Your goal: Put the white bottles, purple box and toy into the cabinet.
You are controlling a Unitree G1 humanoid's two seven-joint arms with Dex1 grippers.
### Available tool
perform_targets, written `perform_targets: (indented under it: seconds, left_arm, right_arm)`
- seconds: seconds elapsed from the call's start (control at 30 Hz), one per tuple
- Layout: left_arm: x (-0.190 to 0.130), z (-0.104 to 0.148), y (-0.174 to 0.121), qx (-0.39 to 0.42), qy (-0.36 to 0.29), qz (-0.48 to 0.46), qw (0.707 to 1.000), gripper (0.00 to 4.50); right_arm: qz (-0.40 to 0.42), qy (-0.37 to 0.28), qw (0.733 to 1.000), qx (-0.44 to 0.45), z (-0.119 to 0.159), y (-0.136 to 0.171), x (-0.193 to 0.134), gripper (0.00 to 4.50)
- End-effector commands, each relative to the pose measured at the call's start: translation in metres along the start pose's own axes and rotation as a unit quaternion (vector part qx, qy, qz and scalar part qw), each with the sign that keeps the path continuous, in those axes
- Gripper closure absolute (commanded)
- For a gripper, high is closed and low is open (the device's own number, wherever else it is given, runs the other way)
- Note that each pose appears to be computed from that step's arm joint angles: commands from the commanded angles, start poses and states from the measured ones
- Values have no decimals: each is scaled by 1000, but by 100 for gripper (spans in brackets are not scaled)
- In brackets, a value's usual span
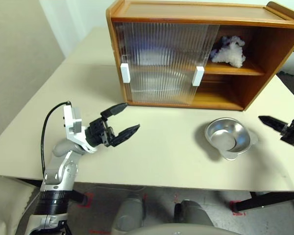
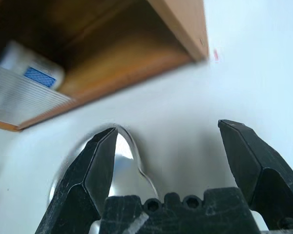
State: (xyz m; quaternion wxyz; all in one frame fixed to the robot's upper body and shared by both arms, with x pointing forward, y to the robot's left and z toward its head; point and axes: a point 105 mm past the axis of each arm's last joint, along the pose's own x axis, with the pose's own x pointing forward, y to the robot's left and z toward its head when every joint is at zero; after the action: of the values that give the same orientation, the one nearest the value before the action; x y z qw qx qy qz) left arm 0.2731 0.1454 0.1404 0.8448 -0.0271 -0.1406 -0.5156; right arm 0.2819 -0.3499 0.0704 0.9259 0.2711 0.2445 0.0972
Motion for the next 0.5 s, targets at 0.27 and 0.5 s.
perform_targets:
  seconds: [0.27, 0.5]
  left_arm:
    - [2, -4, -1, 0, 6, -5, 1000, 0]
    - [3, -6, 0, -1, 6, -5, 1000, 0]
  right_arm:
    - [16, 36, 986, 164, -25, 0, -17, 4]
    - [56, 48, 977, 199, -29, 16, -17, 42]
